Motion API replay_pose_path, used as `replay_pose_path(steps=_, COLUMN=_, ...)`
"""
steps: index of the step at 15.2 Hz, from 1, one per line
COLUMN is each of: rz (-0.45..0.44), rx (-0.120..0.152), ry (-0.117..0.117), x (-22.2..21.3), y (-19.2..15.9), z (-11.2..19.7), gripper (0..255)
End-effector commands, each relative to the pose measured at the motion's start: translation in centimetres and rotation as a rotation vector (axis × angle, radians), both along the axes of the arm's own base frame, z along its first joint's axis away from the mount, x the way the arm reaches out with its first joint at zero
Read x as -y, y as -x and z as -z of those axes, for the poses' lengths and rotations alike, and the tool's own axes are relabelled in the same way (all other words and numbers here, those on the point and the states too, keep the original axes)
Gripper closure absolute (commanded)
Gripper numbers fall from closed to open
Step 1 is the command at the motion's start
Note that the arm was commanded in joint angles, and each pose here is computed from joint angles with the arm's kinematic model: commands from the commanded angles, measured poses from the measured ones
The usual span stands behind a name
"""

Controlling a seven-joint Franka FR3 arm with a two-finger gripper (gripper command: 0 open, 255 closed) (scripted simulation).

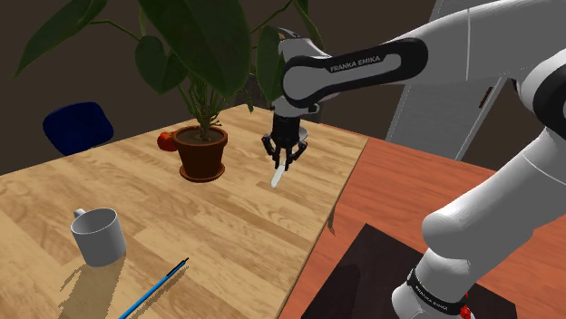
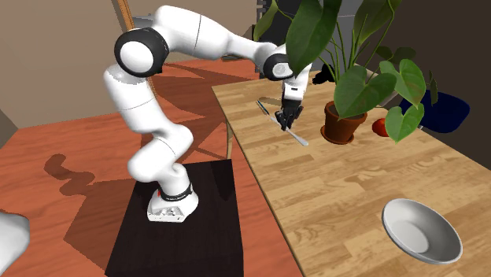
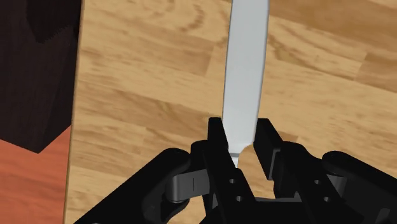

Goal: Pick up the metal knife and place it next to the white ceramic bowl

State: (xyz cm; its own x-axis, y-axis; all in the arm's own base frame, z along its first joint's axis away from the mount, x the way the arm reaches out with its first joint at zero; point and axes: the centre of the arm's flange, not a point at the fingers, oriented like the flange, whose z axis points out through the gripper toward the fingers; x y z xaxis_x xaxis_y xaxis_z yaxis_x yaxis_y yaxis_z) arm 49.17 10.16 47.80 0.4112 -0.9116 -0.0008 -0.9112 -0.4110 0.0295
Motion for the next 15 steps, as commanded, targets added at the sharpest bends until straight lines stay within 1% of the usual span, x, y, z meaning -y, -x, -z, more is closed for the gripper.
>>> replay_pose_path(steps=1, rz=0.0, rx=-0.001, ry=0.0, x=1.3, y=-0.3, z=-0.3, gripper=255)
replay_pose_path(steps=15, rz=0.0, rx=-0.001, ry=0.0, x=19.3, y=-4.3, z=-0.4, gripper=255)
